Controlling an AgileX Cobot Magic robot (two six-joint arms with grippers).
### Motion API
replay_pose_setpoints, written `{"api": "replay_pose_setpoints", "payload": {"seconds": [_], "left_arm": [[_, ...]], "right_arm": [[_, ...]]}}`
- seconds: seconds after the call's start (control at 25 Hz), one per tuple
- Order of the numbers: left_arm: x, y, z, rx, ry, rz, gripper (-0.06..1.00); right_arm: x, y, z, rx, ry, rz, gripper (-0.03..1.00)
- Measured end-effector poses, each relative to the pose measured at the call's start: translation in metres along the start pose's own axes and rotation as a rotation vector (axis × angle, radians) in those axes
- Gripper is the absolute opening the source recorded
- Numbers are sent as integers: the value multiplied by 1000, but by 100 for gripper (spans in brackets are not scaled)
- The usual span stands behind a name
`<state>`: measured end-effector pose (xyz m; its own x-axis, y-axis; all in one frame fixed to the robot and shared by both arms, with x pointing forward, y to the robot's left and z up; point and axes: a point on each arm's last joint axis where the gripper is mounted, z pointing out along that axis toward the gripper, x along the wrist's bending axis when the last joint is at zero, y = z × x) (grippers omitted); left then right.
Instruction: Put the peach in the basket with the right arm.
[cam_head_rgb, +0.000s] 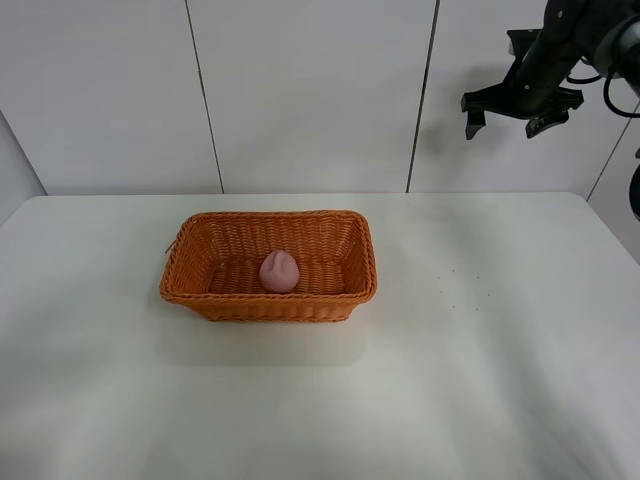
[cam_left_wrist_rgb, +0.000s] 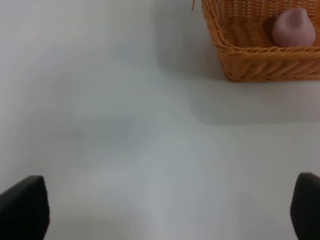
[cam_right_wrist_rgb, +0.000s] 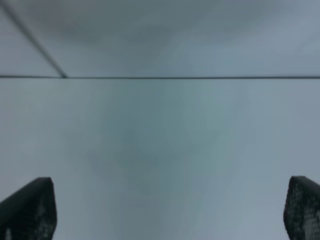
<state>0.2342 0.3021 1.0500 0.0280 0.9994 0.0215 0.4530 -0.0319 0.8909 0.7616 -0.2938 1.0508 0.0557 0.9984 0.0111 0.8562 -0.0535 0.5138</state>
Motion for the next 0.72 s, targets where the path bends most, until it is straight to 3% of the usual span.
{"api": "replay_pose_setpoints", "payload": {"seconds": [0.4,0.72], "left_arm": [[0,0,0,0,0,0,99],[0,0,0,0,0,0,99]], "right_arm": [[-4,-7,-6,35,14,-1,70],[-7,-44,-66,122,9,-15,70]]}}
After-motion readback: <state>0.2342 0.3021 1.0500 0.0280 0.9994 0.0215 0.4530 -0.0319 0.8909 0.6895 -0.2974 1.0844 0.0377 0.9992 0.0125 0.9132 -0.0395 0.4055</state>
